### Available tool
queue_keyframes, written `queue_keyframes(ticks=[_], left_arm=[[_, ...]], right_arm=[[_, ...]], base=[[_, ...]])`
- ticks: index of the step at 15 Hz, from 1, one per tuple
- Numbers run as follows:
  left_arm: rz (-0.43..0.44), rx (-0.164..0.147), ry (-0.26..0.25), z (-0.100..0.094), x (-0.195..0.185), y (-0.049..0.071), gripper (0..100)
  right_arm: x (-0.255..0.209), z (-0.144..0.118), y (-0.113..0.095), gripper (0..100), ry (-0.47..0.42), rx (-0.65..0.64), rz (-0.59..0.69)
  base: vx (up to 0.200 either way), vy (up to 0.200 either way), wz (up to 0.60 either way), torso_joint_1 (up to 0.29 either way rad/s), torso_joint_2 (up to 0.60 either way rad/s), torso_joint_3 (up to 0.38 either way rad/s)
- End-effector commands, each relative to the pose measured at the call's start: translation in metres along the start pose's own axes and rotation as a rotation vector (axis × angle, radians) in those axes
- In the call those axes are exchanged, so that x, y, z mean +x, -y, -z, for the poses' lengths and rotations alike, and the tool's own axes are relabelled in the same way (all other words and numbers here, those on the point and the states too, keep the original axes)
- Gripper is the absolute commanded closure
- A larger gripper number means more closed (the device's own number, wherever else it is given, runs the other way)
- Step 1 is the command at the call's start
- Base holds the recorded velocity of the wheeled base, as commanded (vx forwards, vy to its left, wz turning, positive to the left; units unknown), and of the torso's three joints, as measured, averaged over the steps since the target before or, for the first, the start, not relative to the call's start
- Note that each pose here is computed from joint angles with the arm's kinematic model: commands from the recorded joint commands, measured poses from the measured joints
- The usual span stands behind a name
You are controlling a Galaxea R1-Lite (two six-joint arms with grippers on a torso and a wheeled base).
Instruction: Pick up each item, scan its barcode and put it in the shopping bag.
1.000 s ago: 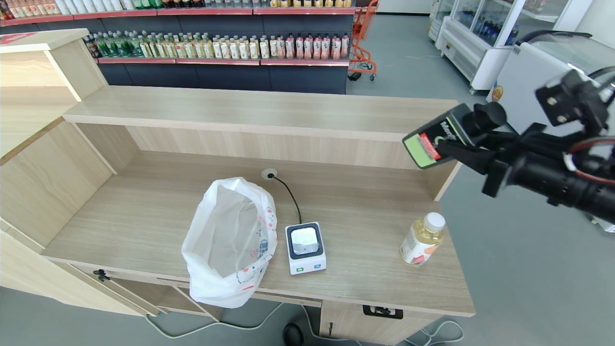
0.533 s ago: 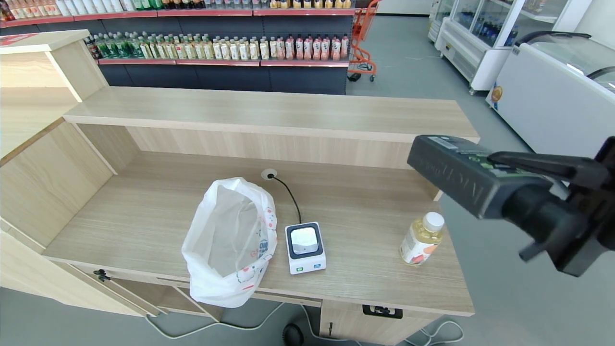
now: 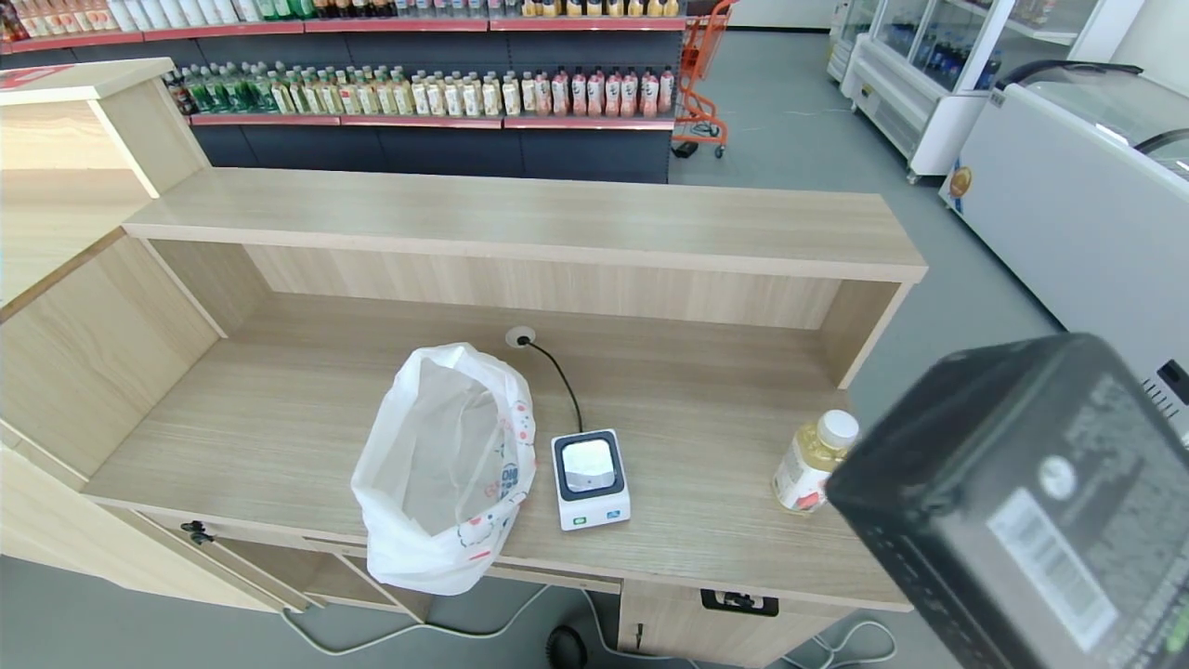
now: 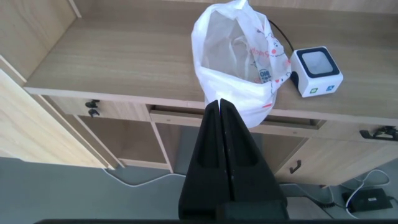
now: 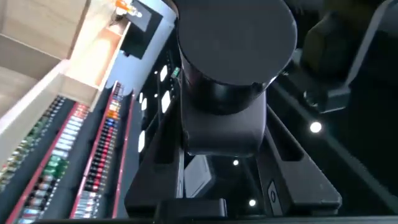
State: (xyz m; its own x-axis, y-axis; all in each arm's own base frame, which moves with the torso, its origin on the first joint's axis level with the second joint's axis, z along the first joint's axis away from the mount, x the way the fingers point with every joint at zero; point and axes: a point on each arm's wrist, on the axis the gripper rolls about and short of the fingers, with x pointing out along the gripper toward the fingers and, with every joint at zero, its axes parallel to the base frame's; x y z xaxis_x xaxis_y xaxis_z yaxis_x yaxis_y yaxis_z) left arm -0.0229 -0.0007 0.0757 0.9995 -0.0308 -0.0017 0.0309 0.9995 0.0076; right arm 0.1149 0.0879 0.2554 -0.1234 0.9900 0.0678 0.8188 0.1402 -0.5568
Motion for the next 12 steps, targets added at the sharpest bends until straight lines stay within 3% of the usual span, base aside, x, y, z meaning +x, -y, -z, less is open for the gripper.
queue_keyframes(ticks=[1, 12], left_arm=[[0.000, 0.000, -0.001, 0.000, 0.000, 0.000, 100], [0.000, 0.002, -0.001, 0.000, 0.000, 0.000, 100]], right_arm=[[-0.011, -0.004, 0.017, 100, -0.008, -0.060, 0.001], [-0.021, -0.010, 0.023, 100, 0.006, -0.031, -0.034]], base=[[0.000, 0.000, 0.00, 0.000, 0.00, 0.000], [0.000, 0.000, 0.00, 0.000, 0.00, 0.000]])
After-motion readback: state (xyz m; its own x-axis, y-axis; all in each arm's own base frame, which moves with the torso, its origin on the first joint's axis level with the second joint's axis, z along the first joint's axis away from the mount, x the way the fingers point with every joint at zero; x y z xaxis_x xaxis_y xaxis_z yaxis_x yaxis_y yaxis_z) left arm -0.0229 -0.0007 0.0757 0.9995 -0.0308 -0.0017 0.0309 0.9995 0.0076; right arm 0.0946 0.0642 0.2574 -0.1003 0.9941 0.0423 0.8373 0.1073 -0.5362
